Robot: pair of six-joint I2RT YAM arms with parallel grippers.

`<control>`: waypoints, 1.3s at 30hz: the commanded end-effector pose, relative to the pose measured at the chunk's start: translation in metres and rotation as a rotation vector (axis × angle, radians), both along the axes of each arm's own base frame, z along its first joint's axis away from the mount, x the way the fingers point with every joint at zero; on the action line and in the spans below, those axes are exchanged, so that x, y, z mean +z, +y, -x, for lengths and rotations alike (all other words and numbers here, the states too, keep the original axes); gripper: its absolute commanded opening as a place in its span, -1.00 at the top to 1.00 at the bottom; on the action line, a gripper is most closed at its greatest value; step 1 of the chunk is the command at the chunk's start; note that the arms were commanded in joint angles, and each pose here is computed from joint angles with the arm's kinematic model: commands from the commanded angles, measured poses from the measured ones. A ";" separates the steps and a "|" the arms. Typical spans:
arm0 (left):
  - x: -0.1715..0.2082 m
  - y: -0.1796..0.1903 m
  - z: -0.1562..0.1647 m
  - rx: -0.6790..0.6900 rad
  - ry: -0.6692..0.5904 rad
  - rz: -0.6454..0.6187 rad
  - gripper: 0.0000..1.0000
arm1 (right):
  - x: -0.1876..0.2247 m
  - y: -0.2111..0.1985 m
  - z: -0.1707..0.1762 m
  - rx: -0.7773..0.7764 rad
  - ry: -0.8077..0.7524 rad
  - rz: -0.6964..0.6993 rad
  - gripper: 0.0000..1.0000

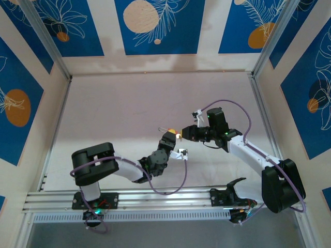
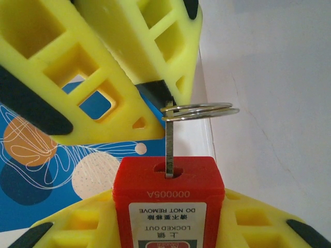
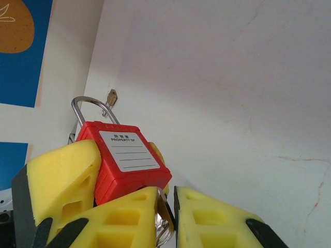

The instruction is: Unlock with the key

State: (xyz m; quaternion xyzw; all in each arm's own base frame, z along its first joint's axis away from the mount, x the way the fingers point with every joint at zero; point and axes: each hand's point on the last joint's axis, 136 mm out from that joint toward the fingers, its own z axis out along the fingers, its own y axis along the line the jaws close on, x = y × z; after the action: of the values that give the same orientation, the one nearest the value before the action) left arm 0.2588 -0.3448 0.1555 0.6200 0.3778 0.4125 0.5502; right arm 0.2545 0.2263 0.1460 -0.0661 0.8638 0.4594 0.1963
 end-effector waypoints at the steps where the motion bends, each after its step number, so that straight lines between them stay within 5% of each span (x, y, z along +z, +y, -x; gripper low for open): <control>1: 0.026 -0.015 0.011 -0.062 -0.038 0.126 0.95 | 0.003 0.000 0.007 0.009 0.027 -0.019 0.59; 14: 0.047 -0.014 0.002 -0.021 -0.061 0.291 1.00 | 0.020 -0.023 -0.005 -0.186 0.118 -0.165 -0.14; 22: 0.040 -0.021 -0.005 0.011 -0.031 0.352 1.00 | 0.031 -0.016 0.004 -0.180 0.184 -0.310 -0.18; 39: 0.039 -0.040 -0.004 -0.022 -0.035 0.352 1.00 | 0.032 -0.019 0.001 -0.203 0.195 -0.358 -0.14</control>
State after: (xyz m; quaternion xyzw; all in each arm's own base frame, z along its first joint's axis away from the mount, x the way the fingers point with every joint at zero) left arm 0.2697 -0.3808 0.1742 0.5442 0.4186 0.3698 0.6259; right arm 0.2536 0.2074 0.1776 0.0987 0.7894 0.5819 0.1687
